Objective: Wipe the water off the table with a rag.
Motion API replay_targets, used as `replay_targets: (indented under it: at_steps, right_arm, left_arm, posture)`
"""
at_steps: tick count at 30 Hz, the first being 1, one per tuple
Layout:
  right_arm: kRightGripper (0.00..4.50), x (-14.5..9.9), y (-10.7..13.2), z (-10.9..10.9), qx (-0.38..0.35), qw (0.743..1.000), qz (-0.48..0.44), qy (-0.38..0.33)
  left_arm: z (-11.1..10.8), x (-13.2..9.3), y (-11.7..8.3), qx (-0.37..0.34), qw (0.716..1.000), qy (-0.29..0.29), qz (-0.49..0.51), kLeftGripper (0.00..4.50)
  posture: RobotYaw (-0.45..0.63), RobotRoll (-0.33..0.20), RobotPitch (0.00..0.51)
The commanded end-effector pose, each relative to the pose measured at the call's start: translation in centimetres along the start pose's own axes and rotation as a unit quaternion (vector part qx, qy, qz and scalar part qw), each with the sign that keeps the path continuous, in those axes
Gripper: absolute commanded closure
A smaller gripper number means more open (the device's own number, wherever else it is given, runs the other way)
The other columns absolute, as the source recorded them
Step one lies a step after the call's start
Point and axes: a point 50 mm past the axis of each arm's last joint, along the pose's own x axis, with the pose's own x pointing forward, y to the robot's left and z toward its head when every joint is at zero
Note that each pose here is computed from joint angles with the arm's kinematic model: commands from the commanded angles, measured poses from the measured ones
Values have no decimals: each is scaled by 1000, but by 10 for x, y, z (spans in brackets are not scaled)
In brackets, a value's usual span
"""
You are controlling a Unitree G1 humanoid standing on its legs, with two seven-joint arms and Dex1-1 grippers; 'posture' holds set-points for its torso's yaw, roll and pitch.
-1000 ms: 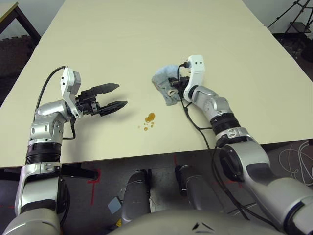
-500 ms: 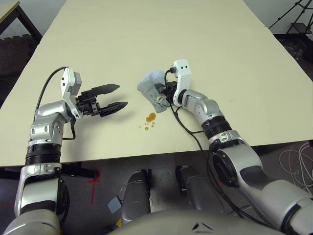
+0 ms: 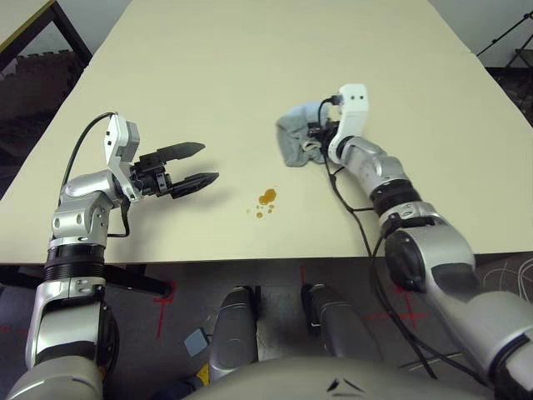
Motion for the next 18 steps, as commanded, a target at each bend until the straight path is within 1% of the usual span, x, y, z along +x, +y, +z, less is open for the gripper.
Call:
replay_targets:
  at_steps: [1, 3, 6, 10, 13, 18]
  right_arm:
    - [4430, -3, -12, 16, 20, 999, -13, -25]
    - [4430, -6, -16, 18, 50, 999, 0, -19]
    - [4430, -13, -13, 13, 92, 995, 45, 12]
    - [4430, -35, -3, -4, 129, 986, 89, 63]
    - [4431, -52, 6, -19, 139, 980, 102, 95]
    - [4431, -65, 20, -43, 144, 974, 112, 133]
  left_arm:
    - [-5, 1, 0, -7, 1000, 9, -6, 0]
    - [-4, 1, 1, -7, 1000, 9, -6, 0]
    - [-3, 0, 3, -7, 1000, 11, -8, 0]
    - [-4, -4, 6, -8, 1000, 20, -7, 0]
    - [-6, -4, 8, -8, 1000, 25, -8, 0]
    - [-4, 0, 10, -7, 1000, 24, -16, 0]
  posture:
    - [-106, 0, 141]
    - [-108, 0, 143]
    - [-113, 0, 145]
    - [-124, 0, 149]
    - [-130, 0, 150]
    - [-145, 0, 151]
